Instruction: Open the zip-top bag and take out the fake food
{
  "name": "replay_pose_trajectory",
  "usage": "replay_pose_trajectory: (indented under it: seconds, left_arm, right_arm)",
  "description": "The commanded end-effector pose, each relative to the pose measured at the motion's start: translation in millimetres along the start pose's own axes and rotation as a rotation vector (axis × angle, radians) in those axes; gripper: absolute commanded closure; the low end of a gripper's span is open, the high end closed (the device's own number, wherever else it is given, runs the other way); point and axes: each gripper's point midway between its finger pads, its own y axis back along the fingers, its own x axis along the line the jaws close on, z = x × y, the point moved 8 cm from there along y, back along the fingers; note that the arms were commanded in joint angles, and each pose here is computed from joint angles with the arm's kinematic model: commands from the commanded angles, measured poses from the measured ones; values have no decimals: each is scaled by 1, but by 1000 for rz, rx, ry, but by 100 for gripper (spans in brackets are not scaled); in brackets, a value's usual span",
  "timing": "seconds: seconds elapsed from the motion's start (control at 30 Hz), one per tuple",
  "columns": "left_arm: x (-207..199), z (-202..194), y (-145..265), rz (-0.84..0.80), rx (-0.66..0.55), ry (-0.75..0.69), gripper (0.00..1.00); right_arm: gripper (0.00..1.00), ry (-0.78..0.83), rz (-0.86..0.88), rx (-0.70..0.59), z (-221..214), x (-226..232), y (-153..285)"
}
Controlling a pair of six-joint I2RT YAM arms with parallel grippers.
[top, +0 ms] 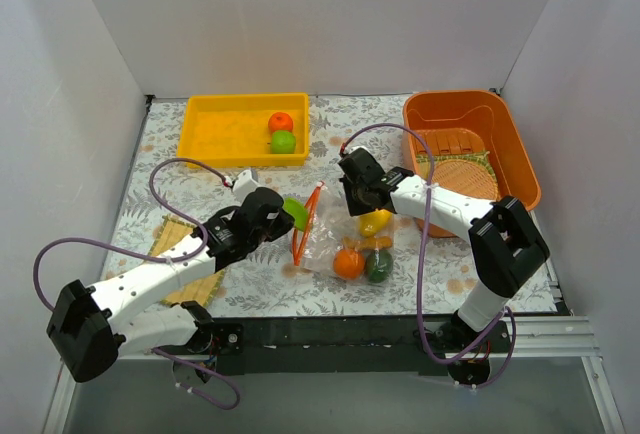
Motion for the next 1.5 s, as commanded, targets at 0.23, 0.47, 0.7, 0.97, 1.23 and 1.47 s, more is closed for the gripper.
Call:
replay_pose_trajectory:
  seconds: [0.23,0.47,0.7,0.97,1.23,1.47]
  left_arm:
    - [-21,72,-11,61,-183,-2,100]
    - [-26,137,-56,57,-273,33,100]
    - [-8,203,-123,124,-314,98,100]
    - [9,242,-178,211,-327,96,91]
    - [16,243,-175,233,-311,71,21]
    - [14,179,-122,206,-195,122,45]
  right_arm:
    - [93,-6,-3,-69,9,-5,17]
    - [93,5,9,-75,10,-5,21]
    - [93,16,36,-94,13,-3,27]
    - [93,34,63,-99,12,-2,27]
    - [93,51,66,-104,19,0,26]
    - [89,44,21,-131,20,-8,44]
